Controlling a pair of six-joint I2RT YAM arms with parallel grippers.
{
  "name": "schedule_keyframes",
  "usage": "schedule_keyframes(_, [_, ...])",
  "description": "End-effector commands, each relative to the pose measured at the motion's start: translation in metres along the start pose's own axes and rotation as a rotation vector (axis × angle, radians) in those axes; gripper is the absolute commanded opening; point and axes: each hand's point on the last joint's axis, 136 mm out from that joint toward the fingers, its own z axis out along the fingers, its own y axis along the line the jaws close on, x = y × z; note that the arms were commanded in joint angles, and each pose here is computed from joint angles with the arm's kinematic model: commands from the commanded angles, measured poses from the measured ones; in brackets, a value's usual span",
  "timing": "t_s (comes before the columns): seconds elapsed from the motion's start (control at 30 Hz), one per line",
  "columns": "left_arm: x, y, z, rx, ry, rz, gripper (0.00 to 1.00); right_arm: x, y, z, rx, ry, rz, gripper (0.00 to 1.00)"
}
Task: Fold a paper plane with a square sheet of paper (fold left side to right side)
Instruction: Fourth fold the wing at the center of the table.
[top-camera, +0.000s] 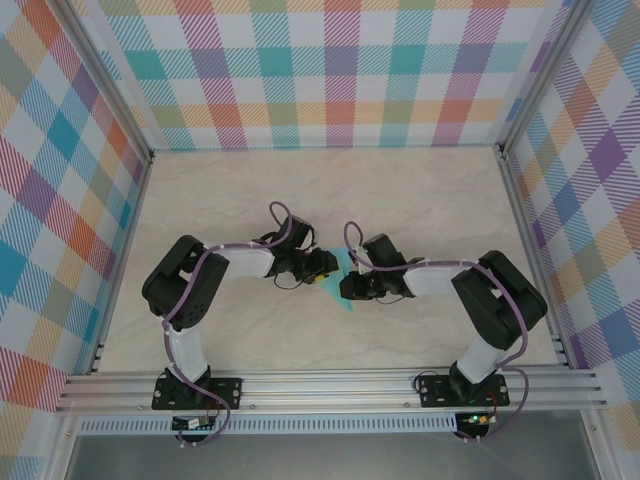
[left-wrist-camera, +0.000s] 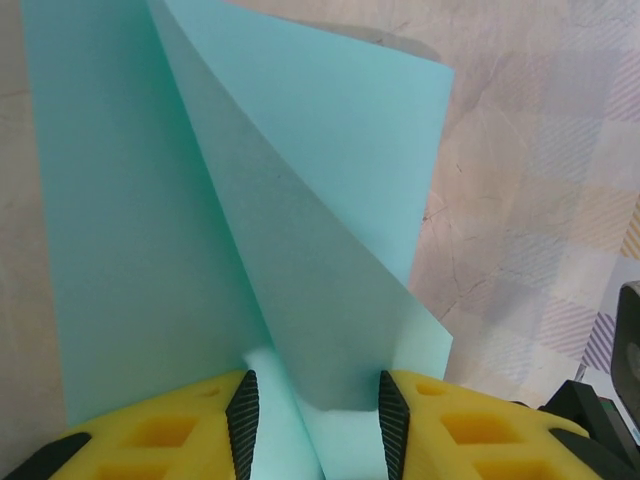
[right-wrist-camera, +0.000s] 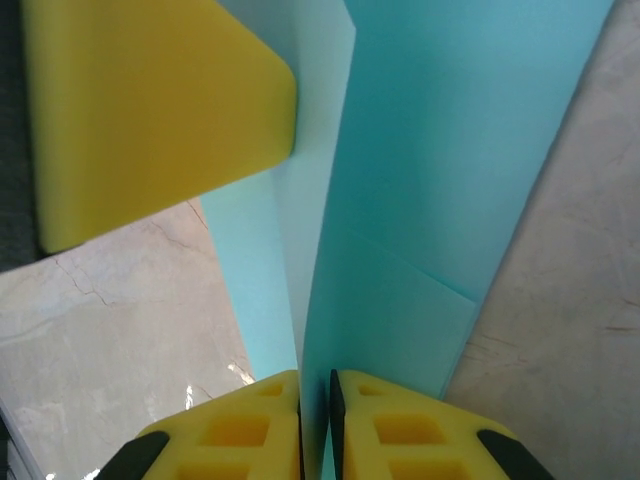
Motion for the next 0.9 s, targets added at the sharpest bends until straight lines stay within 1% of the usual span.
schedule_keyframes(0.0, [0.004,0.009,0.004,-0.050,0.008,-0.002,0.40,0.012,-0.008,0.004,0.002,0.042,0.036,0.18])
schedule_keyframes(0.23, [0.005,0.013,0.005,-0.063,0.009,-0.004,0.39,0.002,0.004,-0.008,-0.027,0.005,0.018,0.23])
schedule_keyframes(0.5, [0.005,0.014,0.005,-0.066,0.009,-0.002,0.39,-0.016,0.022,-0.032,-0.115,-0.048,0.005,0.33])
schedule_keyframes(0.7, [0.005,0.013,0.004,-0.066,0.009,0.001,0.39,-0.037,0.012,-0.050,-0.120,-0.096,0.044,0.35])
schedule_keyframes(0.87, [0.005,0.013,0.002,-0.067,0.007,0.002,0.39,-0.054,0.012,-0.043,-0.197,-0.077,0.091,0.35])
